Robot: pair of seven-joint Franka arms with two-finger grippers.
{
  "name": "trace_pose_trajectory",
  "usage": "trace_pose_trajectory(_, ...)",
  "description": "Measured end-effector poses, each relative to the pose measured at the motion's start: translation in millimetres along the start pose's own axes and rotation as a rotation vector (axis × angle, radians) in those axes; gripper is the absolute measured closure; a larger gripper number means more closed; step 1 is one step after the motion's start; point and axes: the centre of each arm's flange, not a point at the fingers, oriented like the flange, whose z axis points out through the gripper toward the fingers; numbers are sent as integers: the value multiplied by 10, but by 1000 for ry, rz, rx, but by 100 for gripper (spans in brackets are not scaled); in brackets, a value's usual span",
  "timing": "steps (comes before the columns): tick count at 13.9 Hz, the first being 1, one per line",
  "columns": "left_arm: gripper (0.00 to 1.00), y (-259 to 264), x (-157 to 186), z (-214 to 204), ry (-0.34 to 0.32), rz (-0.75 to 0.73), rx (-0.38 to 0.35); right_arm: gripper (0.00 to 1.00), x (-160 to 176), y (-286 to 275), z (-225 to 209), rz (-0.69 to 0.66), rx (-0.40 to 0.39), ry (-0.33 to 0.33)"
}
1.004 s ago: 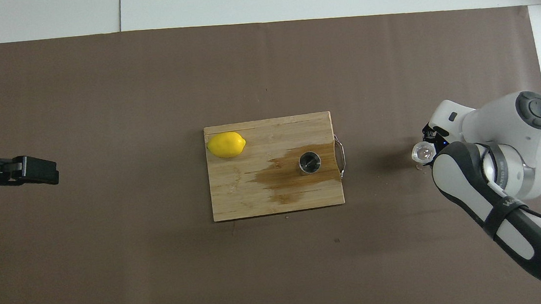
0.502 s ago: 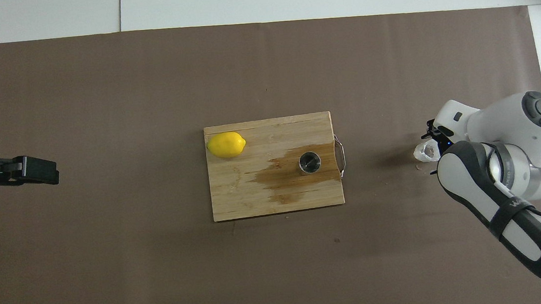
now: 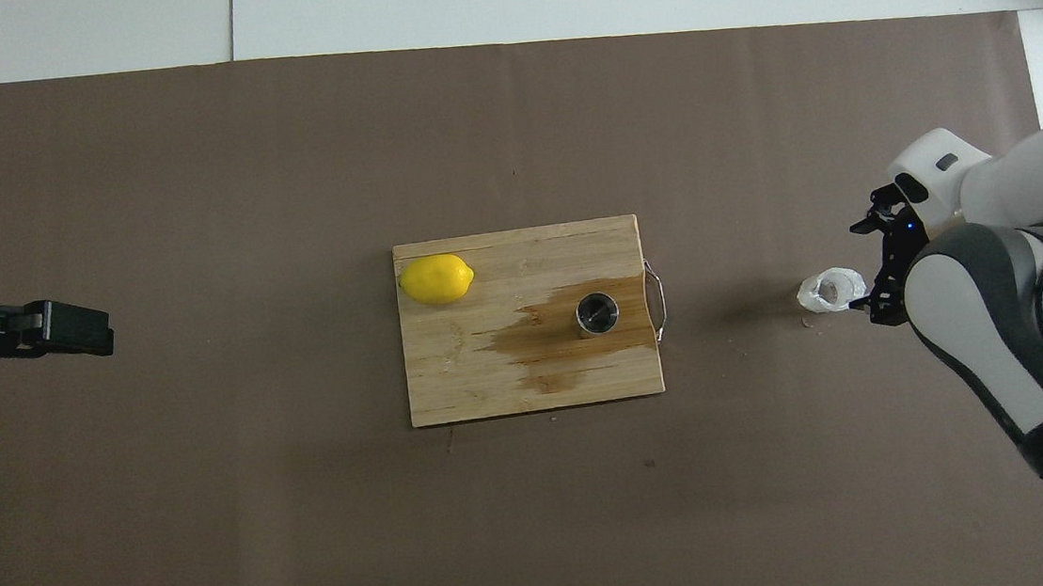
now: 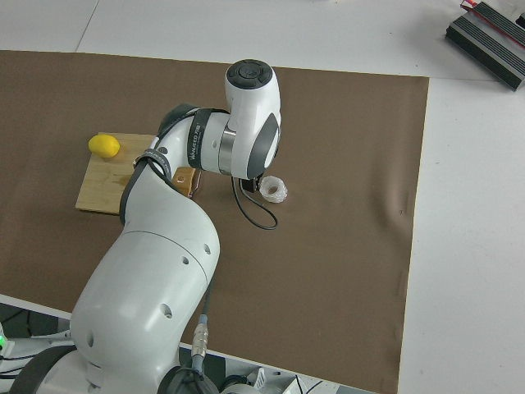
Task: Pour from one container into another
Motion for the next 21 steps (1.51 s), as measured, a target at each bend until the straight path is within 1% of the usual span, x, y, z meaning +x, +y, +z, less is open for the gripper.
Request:
trace_pose_trajectory(2,0,0,0,0,0,0,0,0,82,129,-286,150,-54,20)
trace_pose_trajectory(5,0,0,0,0,0,0,0,0,163,191,-560,394,-99,53)
trace_pose_trajectory(7,0,0,0,0,0,0,0,0,178,169,-748,599,-123,73)
trace_pose_trajectory(9,0,0,0,0,0,0,0,0,178,96,-956,832,-131,88)
trace_pose_trajectory(11,0,0,0,0,0,0,0,0,187,10,-1209,1064,-114,96)
trace_pose_trajectory(13,0,0,0,0,0,0,0,0,194,-58,-1450,1251,-92,88)
trace_pose_trajectory(14,0,0,0,0,0,0,0,0,189,-84,-1573,1318,-93,74)
trace_pose_trajectory(16,0,0,0,0,0,0,0,0,158,-120,-1814,1368,-127,32)
trace_pose_trajectory(17,0,0,0,0,0,0,0,0,153,-149,-1947,1375,-130,18)
trace_pose_trajectory(19,0,0,0,0,0,0,0,0,152,-197,-2114,1378,-126,9)
trace_pose_trajectory(21,0,0,0,0,0,0,0,0,172,-250,-2147,1376,-114,-8)
